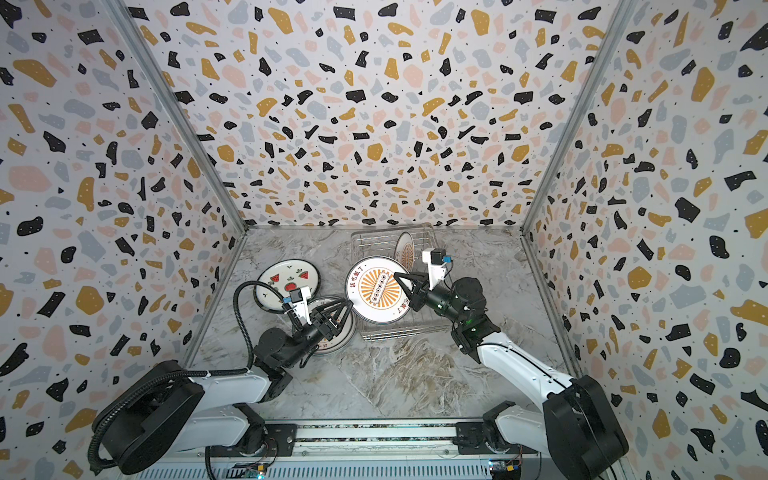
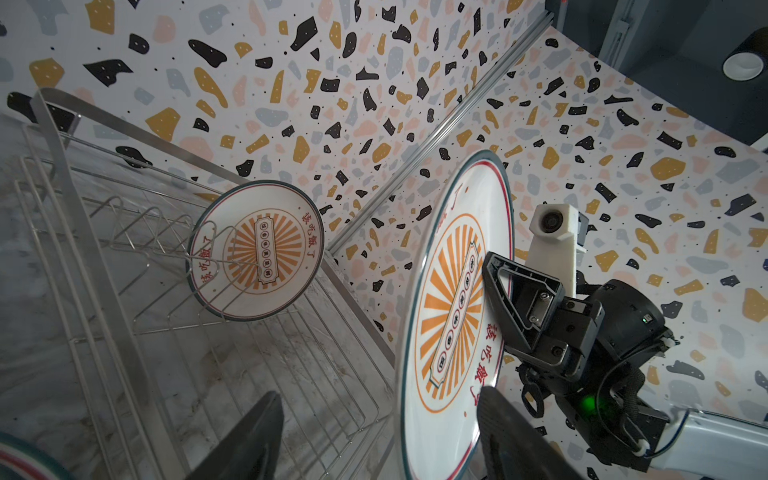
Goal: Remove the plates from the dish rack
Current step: 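Carry the sunburst plate toward the left gripper and grip its rim with left, then lower the sunburst plate onto the stack with left while right releases it, then hold the stack with the left gripper while right stays beside it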
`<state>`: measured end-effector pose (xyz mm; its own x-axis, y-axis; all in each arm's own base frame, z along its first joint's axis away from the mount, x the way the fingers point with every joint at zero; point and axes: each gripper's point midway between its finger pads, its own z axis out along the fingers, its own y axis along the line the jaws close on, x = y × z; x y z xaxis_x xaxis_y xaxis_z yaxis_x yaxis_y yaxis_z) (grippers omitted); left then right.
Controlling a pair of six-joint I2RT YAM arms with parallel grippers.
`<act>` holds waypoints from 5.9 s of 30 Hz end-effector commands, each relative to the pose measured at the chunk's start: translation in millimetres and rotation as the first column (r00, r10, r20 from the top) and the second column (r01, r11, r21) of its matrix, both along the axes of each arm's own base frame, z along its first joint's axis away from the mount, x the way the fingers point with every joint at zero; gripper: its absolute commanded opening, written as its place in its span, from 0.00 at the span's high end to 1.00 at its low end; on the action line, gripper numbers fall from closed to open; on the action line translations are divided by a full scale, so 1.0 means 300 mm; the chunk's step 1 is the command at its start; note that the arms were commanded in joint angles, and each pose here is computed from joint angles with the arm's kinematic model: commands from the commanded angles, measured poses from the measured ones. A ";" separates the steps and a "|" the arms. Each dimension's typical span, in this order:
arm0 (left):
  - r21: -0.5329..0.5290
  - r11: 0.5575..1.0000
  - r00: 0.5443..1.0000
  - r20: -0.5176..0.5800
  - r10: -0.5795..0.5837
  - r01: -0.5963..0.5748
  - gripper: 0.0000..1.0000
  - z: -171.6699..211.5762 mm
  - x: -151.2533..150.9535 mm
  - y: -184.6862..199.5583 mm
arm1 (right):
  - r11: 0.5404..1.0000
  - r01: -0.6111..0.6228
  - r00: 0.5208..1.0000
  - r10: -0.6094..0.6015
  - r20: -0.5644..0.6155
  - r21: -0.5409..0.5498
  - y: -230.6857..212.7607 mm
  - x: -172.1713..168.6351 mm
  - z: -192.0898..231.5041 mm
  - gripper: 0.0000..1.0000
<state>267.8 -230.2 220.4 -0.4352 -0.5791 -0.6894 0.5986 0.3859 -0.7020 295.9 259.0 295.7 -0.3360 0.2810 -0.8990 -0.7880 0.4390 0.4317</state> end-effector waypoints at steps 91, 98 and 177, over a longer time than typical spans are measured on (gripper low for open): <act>-0.017 0.849 0.757 -0.462 0.462 -0.528 1.00 -0.244 0.067 0.469 | 0.953 -0.076 0.989 0.110 0.101 -0.294 0.400 -0.107 -0.181 0.01; 0.016 0.815 0.692 -0.518 0.502 -0.579 1.00 -0.315 0.054 0.508 | 0.945 -0.113 0.985 0.147 0.089 -0.307 0.442 -0.107 -0.200 0.01; 0.144 0.772 0.591 -0.563 0.578 -0.619 0.25 -0.395 0.012 0.529 | 0.946 0.039 0.996 -0.011 0.088 -0.321 0.383 -0.080 -0.208 0.01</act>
